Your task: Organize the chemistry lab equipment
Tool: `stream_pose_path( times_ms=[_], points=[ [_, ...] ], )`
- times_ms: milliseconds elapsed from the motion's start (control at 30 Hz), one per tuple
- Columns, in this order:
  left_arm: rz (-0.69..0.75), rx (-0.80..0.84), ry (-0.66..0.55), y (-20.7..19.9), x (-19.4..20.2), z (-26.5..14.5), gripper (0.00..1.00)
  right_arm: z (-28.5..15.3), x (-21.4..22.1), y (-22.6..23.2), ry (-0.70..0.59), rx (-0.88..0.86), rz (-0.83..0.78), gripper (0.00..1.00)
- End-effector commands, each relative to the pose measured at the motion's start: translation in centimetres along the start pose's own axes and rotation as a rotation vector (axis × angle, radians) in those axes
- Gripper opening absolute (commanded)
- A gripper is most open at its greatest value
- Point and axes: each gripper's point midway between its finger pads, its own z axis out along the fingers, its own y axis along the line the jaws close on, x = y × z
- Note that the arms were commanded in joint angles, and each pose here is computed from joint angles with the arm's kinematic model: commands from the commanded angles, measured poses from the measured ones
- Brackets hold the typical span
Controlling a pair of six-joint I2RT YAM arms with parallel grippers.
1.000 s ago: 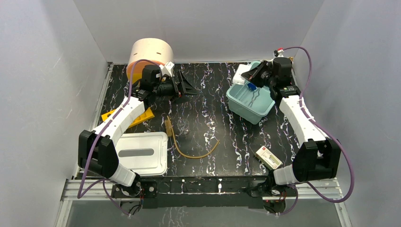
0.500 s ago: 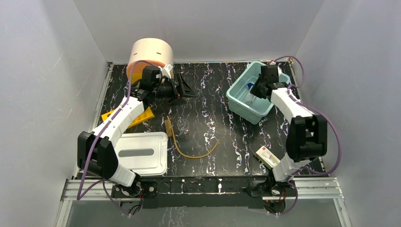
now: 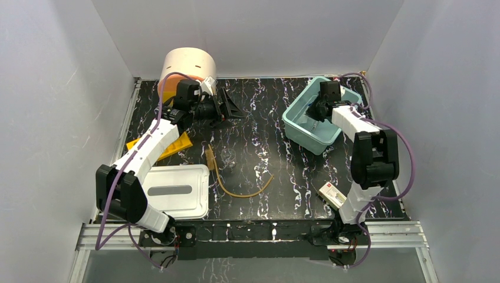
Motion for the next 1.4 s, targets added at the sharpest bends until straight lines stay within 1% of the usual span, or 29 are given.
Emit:
stream_pose_path(
  times_ms=[0, 100, 167, 200, 300, 333, 400, 567, 667, 767, 867, 933, 1033, 1167, 1300, 1367],
  points=[
    [0.033, 0.026, -0.026, -1.8, -1.0, -1.2, 0.84, 1.4, -2.0, 1.3, -0.053, -0.009, 0.046, 0.00],
    [0.033, 0.019, -0.019, -1.6, -0.7, -1.2, 0.84, 2.2, -1.8, 1.0, -0.045, 0.007, 0.038, 0.01],
    [0.033, 0.013, -0.018, -1.5, -0.6, -1.3, 0.84, 2.4, -1.7, 0.8, -0.040, 0.020, 0.037, 0.06],
    [0.033, 0.010, -0.017, -1.4, -0.5, -1.4, 0.84, 2.4, -1.7, 0.7, -0.038, 0.024, 0.034, 0.11],
    [0.035, 0.007, -0.022, -1.4, -0.6, -1.5, 0.84, 1.9, -2.0, 0.5, -0.048, 0.038, 0.020, 0.33],
    [0.038, 0.010, -0.025, -1.5, -0.7, -1.5, 0.84, 1.6, -2.3, 0.6, -0.053, 0.040, 0.007, 0.37],
    [0.051, 0.029, -0.022, -2.2, -0.9, -1.7, 0.84, 0.3, -3.3, 1.0, -0.064, 0.049, -0.020, 0.41],
    [0.085, 0.029, -0.039, -3.0, -1.4, -2.3, 0.83, -3.6, -4.5, 1.2, -0.081, 0.069, -0.078, 0.48],
    [0.093, -0.007, -0.058, -2.5, -1.6, -2.6, 0.83, -6.1, -4.7, 1.7, -0.093, 0.059, -0.137, 0.49],
    [0.084, -0.085, -0.077, -1.2, -1.8, -2.8, 0.83, -8.8, -4.6, 3.5, -0.118, 0.011, -0.206, 0.49],
    [0.047, -0.226, -0.109, 1.4, -2.0, -3.5, 0.83, -12.2, -4.2, 6.7, -0.164, -0.096, -0.290, 0.51],
    [0.014, -0.326, -0.137, 3.2, -2.3, -4.2, 0.82, -14.1, -3.1, 9.1, -0.186, -0.170, -0.361, 0.53],
    [-0.052, -0.479, -0.181, 6.3, -2.3, -5.8, 0.79, -16.1, 0.2, 12.3, -0.176, -0.260, -0.476, 0.53],
    [-0.095, -0.654, -0.264, 9.7, -2.2, -8.4, 0.74, -17.3, 6.5, 15.1, -0.108, -0.357, -0.647, 0.55],
    [-0.090, -0.731, -0.302, 10.9, -2.0, -10.0, 0.72, -17.8, 14.1, 16.1, -0.023, -0.425, -0.815, 0.56],
    [-0.088, -0.751, -0.314, 11.1, -2.2, -10.8, 0.70, -17.7, 17.5, 16.0, -0.002, -0.424, -0.903, 0.55]
  ],
)
